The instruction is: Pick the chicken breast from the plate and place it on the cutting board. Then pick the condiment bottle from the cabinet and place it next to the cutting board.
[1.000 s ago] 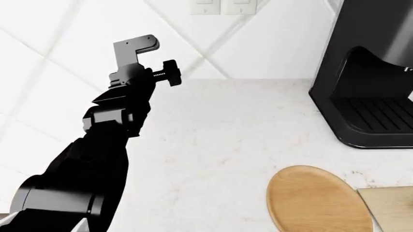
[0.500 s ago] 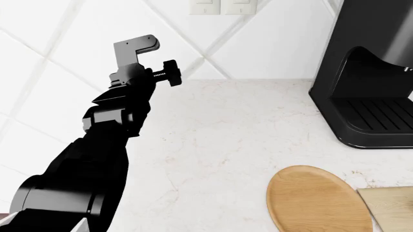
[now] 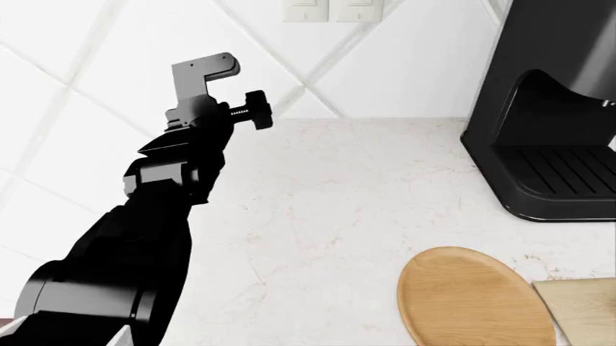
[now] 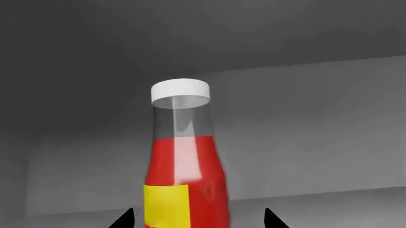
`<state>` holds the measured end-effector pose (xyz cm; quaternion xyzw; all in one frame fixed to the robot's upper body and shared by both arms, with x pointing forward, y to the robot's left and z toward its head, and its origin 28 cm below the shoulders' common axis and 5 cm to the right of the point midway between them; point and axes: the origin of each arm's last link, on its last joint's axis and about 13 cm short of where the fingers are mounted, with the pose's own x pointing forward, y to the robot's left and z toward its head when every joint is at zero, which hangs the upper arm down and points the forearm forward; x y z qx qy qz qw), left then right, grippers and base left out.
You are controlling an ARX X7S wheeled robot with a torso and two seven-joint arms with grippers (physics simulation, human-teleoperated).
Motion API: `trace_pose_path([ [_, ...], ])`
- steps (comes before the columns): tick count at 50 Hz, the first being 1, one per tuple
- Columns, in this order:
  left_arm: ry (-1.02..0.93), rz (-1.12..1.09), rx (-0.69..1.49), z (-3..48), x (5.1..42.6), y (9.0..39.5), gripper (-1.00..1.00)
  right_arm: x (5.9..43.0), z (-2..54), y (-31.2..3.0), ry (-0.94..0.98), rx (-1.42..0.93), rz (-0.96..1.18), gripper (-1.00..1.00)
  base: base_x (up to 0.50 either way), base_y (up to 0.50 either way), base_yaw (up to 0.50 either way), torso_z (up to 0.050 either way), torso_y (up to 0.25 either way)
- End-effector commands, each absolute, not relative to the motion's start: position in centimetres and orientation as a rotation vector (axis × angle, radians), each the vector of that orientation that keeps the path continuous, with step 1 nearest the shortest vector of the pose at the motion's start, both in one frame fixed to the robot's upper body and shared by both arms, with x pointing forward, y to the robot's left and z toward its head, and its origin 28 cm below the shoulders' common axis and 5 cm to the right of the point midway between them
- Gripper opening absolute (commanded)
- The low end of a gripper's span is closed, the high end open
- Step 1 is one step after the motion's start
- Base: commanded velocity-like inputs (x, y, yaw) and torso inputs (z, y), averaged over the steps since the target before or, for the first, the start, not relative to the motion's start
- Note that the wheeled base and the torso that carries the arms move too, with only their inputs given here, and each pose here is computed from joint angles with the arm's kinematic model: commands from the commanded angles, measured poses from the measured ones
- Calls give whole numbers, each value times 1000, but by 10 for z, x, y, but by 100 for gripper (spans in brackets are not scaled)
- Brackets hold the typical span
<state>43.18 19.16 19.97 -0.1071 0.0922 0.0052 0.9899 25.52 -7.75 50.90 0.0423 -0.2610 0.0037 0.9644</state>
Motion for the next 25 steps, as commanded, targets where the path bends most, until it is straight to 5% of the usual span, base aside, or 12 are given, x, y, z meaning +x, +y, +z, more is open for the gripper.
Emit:
trace_pose_path([
  [1, 187, 6, -215, 200, 432, 191, 100, 288, 485, -78, -381, 86, 0, 100, 0, 0, 0, 0, 0],
  [25, 187, 2, -213, 200, 432, 191, 100, 328, 459, -71, -168, 80, 77, 100, 1, 0, 0, 0, 0],
])
